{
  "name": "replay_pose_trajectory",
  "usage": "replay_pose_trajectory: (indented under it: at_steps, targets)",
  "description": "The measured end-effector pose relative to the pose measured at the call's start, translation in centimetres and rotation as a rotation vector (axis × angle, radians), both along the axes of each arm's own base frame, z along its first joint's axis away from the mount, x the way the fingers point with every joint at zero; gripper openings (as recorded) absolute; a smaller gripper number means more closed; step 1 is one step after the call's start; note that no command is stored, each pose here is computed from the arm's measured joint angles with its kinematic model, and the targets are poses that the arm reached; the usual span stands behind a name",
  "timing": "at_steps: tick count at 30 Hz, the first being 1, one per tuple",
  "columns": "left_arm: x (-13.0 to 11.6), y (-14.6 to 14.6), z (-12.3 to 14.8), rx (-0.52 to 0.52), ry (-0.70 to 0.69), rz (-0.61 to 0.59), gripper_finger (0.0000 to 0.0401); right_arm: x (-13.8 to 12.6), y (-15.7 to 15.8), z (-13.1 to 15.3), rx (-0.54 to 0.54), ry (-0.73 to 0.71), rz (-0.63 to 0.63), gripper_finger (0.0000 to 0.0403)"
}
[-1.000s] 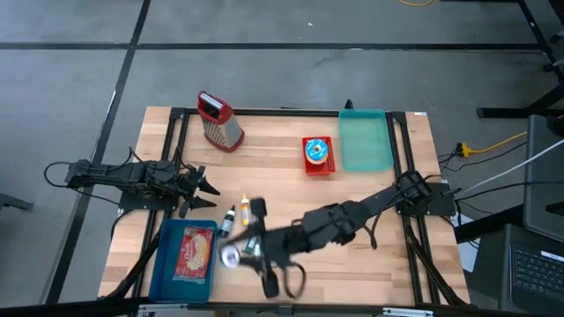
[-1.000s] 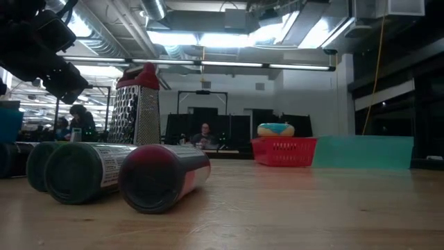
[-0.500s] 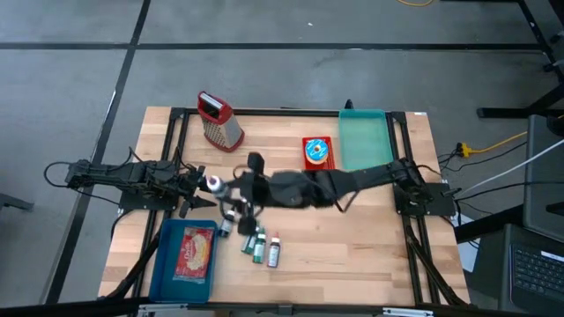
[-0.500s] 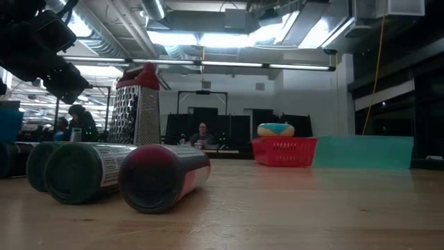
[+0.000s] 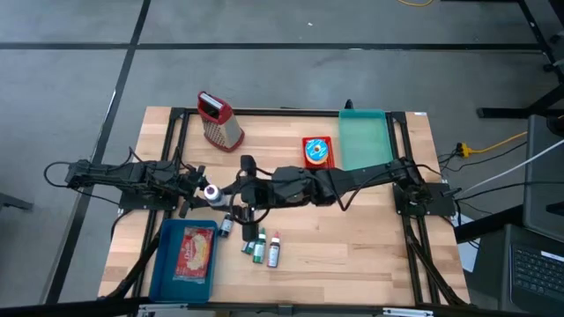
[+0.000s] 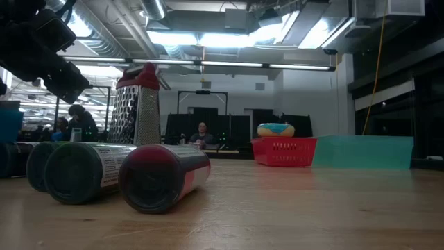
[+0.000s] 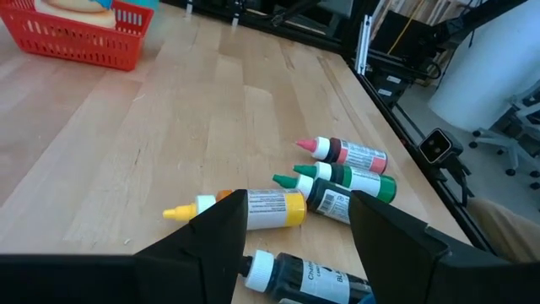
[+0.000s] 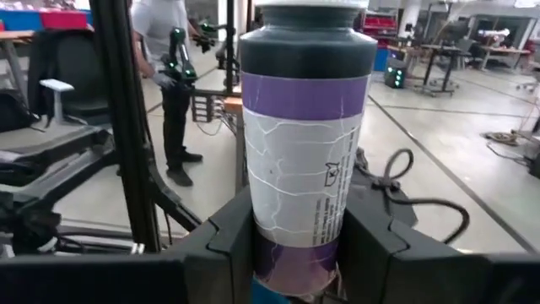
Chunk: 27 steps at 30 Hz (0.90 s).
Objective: Pick & Place Food Item
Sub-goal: Put the violet food coloring bottle into the green bin
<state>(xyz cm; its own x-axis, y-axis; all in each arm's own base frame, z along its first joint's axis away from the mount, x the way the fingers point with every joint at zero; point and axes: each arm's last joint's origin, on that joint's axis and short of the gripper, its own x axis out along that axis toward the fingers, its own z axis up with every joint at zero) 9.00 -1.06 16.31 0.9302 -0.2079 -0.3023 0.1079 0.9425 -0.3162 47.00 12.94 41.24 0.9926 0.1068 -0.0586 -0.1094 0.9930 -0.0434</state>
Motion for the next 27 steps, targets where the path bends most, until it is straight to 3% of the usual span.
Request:
replay_pose_trajectory:
  at_steps: [20,27]
  targets:
    - [0.0,0.0,0.0,0.000,0.000,-0.001,0.0203,-0.7,2.2,1.2,-0.019,-0.124,0.050,0.0130]
    - [0.0,0.0,0.0,0.000,0.000,-0.002,0.0203,-0.9,2.5,1.2,-0.023,-0.121,-0.080,0.0130]
